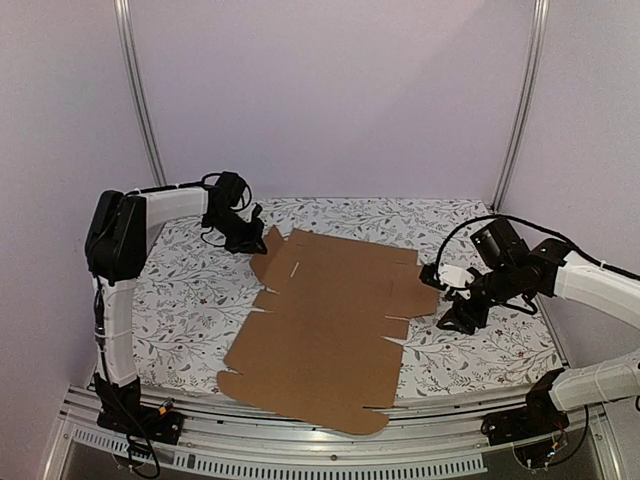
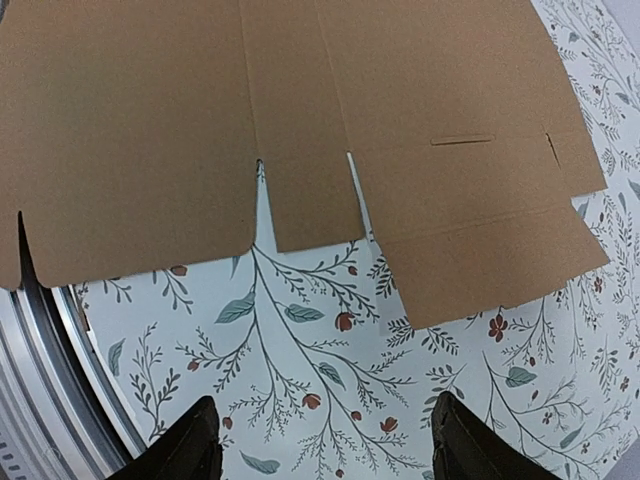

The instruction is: Fold the paper box

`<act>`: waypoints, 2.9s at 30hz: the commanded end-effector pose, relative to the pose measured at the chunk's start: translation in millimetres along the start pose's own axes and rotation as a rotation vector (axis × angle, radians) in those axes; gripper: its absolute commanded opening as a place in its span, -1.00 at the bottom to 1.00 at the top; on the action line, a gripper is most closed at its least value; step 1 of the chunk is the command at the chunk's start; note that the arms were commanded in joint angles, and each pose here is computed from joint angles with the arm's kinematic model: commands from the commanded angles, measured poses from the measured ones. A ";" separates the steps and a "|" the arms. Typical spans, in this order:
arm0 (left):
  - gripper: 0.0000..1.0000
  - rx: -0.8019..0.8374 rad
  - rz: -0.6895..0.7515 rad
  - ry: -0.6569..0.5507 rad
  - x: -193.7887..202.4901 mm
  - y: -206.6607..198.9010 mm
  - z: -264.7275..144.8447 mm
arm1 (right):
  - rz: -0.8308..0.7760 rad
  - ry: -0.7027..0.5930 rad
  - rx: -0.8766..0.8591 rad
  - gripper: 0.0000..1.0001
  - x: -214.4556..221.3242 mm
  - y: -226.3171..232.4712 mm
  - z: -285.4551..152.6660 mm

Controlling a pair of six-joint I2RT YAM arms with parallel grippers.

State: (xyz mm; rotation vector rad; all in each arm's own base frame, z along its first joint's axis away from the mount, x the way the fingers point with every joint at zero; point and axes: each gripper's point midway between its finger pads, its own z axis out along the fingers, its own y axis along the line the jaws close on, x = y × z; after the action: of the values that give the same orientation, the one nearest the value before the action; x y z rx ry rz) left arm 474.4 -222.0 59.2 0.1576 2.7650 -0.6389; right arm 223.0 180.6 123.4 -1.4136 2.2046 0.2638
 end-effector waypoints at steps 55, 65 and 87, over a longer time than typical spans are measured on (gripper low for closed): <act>-0.68 -0.045 -0.175 -0.026 40.0 28.6 -15.8 | 0.976 0.075 -0.317 0.41 -8.0 -210.9 88.5; -0.99 -0.006 -0.060 -0.113 32.8 17.4 -24.3 | 0.953 0.023 -0.370 0.32 -29.6 -229.4 116.9; -1.00 0.126 0.120 -0.332 18.2 -24.8 -61.5 | 0.569 -0.021 -0.156 0.41 -84.7 -245.2 56.1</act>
State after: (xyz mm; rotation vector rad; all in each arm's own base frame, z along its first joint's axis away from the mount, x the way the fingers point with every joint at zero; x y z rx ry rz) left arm 434.1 -202.5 89.3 0.1233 2.5020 -0.7019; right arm 484.5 167.3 93.7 -0.6670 2.6939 0.8291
